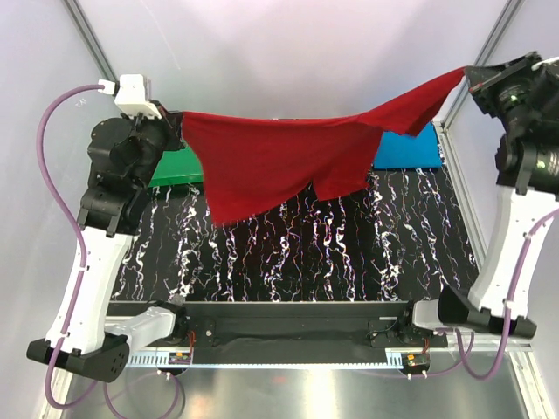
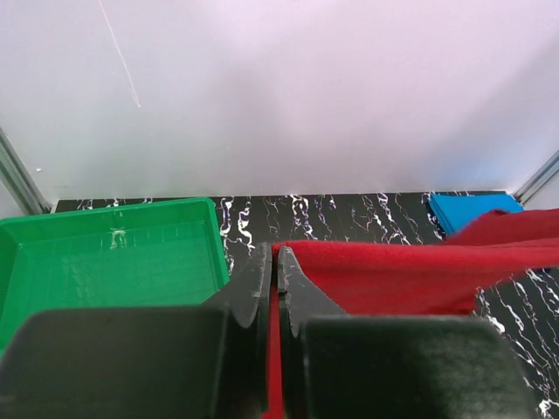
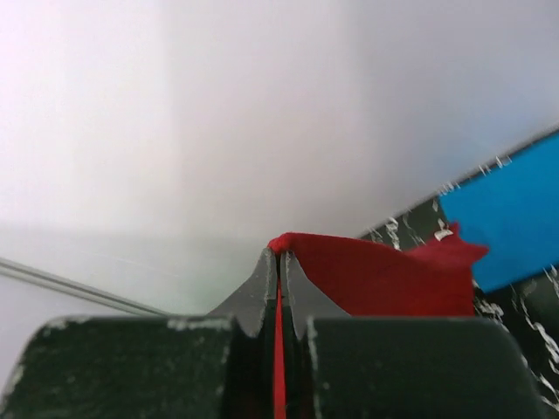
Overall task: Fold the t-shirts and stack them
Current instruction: Flatten the tshirt out
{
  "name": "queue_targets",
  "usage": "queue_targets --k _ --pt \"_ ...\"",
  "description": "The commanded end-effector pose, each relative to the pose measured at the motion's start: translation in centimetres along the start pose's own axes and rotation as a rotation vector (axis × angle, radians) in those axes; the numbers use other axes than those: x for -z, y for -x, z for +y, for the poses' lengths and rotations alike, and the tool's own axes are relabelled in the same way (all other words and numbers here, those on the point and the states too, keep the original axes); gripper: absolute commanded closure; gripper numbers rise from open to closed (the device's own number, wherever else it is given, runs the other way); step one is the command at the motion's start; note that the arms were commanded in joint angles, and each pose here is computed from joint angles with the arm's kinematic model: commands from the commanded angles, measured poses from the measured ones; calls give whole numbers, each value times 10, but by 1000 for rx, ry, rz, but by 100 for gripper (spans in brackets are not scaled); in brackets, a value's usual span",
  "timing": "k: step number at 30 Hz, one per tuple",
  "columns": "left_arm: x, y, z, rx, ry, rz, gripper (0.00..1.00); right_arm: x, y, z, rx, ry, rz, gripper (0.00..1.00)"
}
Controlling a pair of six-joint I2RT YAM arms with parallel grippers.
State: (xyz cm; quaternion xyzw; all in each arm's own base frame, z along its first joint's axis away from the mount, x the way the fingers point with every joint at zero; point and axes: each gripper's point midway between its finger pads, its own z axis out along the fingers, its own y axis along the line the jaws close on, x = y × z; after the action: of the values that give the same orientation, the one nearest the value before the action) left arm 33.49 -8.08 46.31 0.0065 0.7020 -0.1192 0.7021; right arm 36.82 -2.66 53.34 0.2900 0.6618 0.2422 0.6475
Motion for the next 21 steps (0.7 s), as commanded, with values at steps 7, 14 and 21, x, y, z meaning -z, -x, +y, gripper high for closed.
queue_targets --k 7,14,21 --pt "61 85 -16 -49 -85 -192 100 109 77 100 67 295 -314 100" --pt "167 129 -15 -49 -114 -400 100 234 103 137 162 391 -541 100" --pt "234 142 -14 -73 -169 -517 100 334 113 167 188 534 -716 100"
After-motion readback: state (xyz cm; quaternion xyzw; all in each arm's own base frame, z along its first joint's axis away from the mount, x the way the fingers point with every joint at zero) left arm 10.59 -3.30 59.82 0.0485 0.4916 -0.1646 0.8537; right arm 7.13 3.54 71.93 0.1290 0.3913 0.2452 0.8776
